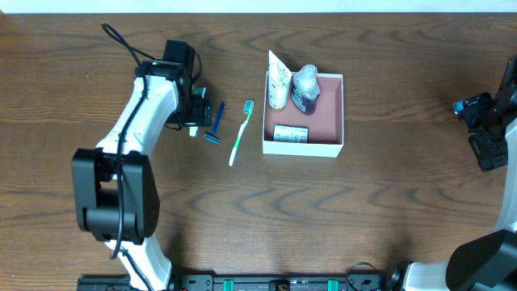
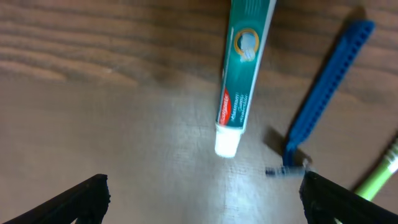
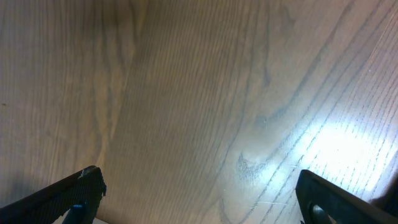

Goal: Pack container
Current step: 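Lower the left gripper onto the toothpaste tube and close on it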

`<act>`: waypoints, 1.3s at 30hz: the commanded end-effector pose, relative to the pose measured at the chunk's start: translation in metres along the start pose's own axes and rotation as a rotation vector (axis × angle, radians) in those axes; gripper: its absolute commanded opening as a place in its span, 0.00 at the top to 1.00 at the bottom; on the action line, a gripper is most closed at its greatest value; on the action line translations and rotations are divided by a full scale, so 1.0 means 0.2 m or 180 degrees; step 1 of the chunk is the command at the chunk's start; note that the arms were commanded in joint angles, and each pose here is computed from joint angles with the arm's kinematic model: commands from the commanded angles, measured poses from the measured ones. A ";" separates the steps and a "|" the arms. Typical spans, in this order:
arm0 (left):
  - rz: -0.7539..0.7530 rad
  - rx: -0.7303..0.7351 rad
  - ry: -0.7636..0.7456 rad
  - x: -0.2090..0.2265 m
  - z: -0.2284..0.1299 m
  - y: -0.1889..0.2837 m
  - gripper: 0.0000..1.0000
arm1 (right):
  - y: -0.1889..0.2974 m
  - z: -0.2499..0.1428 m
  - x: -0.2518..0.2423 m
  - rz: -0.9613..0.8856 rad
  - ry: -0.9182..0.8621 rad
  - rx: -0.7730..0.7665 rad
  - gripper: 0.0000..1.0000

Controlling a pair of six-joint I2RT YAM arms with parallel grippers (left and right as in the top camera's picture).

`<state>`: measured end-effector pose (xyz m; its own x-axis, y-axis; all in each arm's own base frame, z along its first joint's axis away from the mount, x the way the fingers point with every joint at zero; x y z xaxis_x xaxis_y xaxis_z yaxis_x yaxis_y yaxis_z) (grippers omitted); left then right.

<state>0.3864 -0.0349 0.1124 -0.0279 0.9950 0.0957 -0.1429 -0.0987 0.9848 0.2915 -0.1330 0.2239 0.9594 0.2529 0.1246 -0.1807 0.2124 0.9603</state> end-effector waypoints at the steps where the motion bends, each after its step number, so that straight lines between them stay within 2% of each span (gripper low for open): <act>1: 0.0085 -0.0069 0.0023 0.01 0.05 -0.02 0.02 | -0.01 0.01 -0.02 -0.0050 -0.0066 -0.0016 0.01; 18: 0.0089 0.0031 -0.0185 -0.02 0.09 -0.25 0.02 | -0.01 0.01 -0.02 -0.0050 -0.0066 -0.0016 0.01; 33: 0.0065 -0.0157 -0.0192 -0.03 0.15 -0.26 0.02 | -0.01 0.01 -0.02 -0.0050 -0.0066 -0.0016 0.01; 39: -0.0198 -0.0142 -0.0172 -0.08 0.14 -0.25 0.02 | -0.01 0.01 -0.02 -0.0050 -0.0066 -0.0016 0.01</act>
<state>0.4166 -0.0403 0.0644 0.0262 0.9959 0.0861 -0.1789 -0.0801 0.9806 0.2914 -0.1329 0.2239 0.9594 0.2533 0.1242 -0.1803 0.2123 0.9604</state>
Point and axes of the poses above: each gripper's point midway between its finger pads, its own y axis back along the fingers, its own x axis along the line the jaws close on, z = x × y, the point moved 5 cm from there along y, back along the fingers, and after that the axes turned 2 degrees about -y, right-handed, at the moved point
